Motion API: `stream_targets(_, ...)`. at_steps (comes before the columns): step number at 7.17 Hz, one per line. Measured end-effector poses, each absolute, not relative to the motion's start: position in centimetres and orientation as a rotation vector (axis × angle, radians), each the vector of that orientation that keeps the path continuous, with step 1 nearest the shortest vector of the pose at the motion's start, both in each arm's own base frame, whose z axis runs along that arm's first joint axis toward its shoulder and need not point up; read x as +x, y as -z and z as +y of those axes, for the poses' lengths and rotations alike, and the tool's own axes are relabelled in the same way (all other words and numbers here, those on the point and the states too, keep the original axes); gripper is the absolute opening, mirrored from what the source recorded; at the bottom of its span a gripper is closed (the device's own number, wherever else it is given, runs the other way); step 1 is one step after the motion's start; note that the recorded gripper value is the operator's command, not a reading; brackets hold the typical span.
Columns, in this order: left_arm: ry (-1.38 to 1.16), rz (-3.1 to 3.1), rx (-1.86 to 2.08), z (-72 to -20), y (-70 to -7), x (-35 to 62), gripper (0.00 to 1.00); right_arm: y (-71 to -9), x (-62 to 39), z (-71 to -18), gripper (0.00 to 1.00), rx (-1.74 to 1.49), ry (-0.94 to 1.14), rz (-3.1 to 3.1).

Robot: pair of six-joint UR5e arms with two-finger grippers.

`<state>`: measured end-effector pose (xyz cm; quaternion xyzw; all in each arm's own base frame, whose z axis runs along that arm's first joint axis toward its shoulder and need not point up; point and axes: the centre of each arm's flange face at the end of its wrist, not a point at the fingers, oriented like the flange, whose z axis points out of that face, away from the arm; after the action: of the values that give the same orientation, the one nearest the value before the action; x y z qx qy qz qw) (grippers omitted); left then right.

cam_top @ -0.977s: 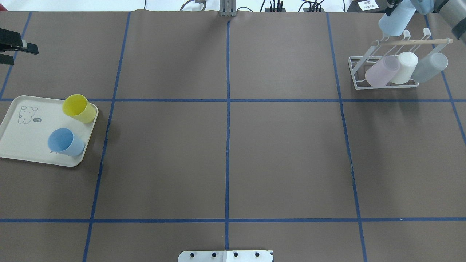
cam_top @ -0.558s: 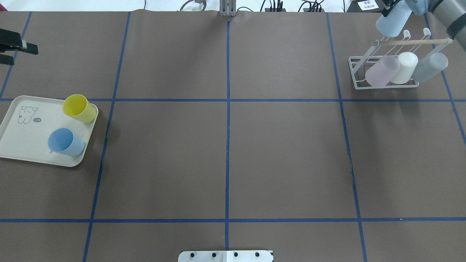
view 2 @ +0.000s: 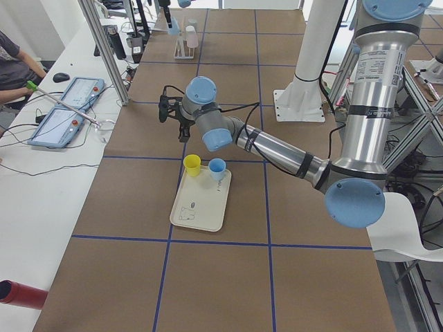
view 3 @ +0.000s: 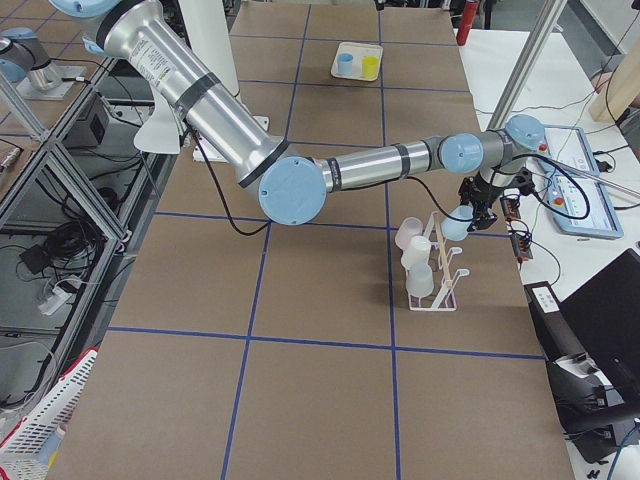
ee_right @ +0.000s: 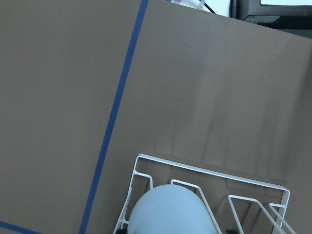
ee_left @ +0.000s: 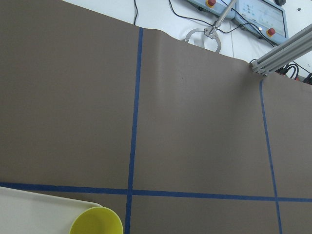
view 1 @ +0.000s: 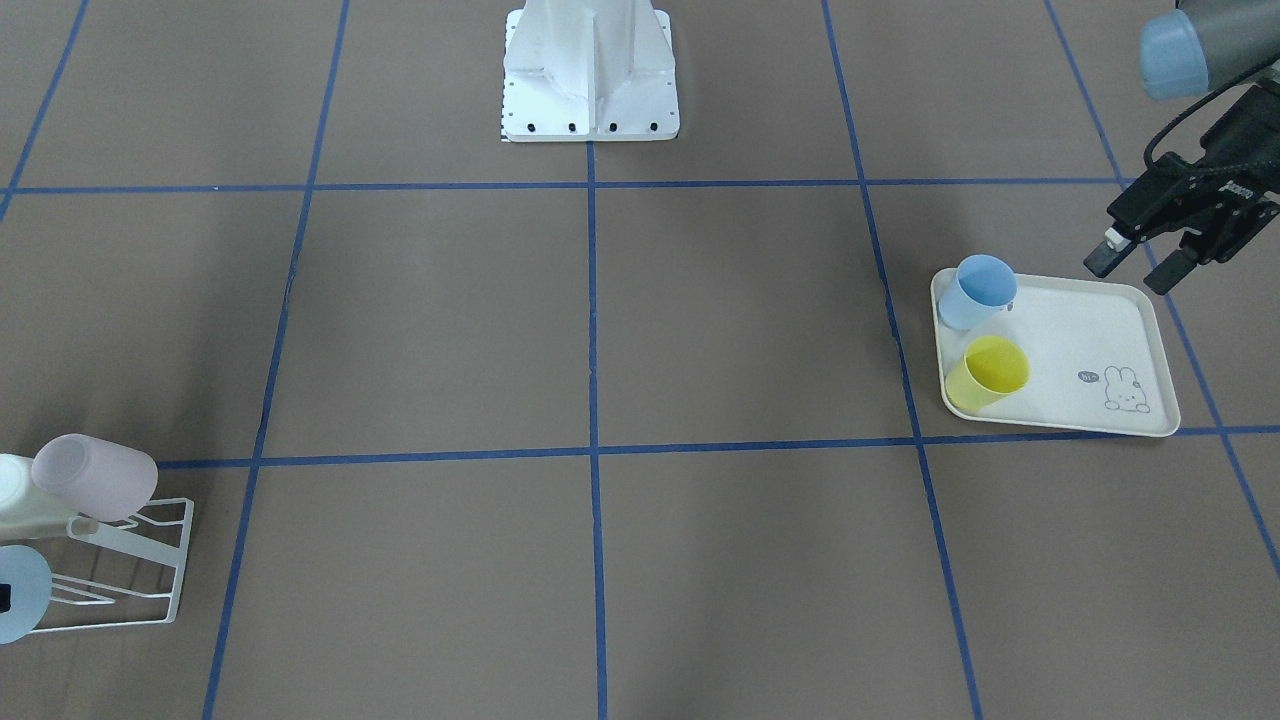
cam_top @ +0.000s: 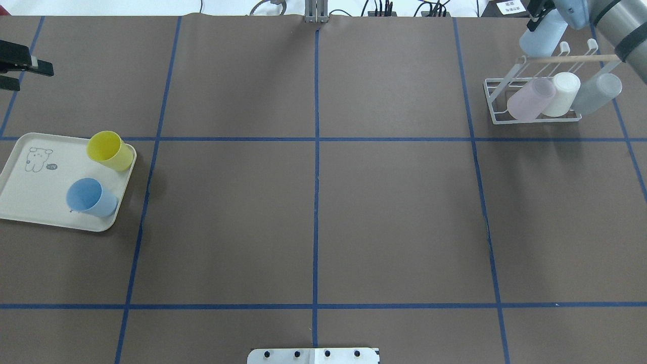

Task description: Transfer IKEA cup to right arm and place on rack

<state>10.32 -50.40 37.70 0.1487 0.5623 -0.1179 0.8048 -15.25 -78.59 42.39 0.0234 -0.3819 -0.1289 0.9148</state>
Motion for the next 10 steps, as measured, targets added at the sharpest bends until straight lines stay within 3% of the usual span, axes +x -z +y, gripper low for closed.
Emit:
stream_targets(3, 0.253, 1.203, 0.317, -50.4, -37.8, 10.4, 1.00, -43.0, -16.4, -78.2, 0.28, 0.041, 0.279, -0.764)
stream_targets(4, 0.254, 1.202, 0.317, -50.4, -37.8, 10.4, 1.00, -43.3, -16.7, -78.1, 0.34, 0.037, 0.283, -0.760)
stream_targets(5, 0.254, 1.202, 0.316, -50.4, -37.8, 10.4, 1.00, -43.7, -17.1, -77.9, 0.56, 0.032, 0.287, -0.756)
stream_targets(6, 0.255, 1.201, 0.315, -50.4, -37.9, 10.4, 1.00, -44.0, -17.5, -77.7, 0.86, 0.030, 0.291, -0.752)
stream_targets(7, 0.257, 1.198, 0.316, -50.5, -38.0, 10.4, 1.00, -44.3, -17.7, -77.6, 0.98, 0.031, 0.294, -0.749)
stream_targets(10, 0.256, 1.177, 0.325, -50.7, -38.9, 10.4, 1.00, -44.5, -17.9, -77.5, 0.99, 0.037, 0.298, -0.749)
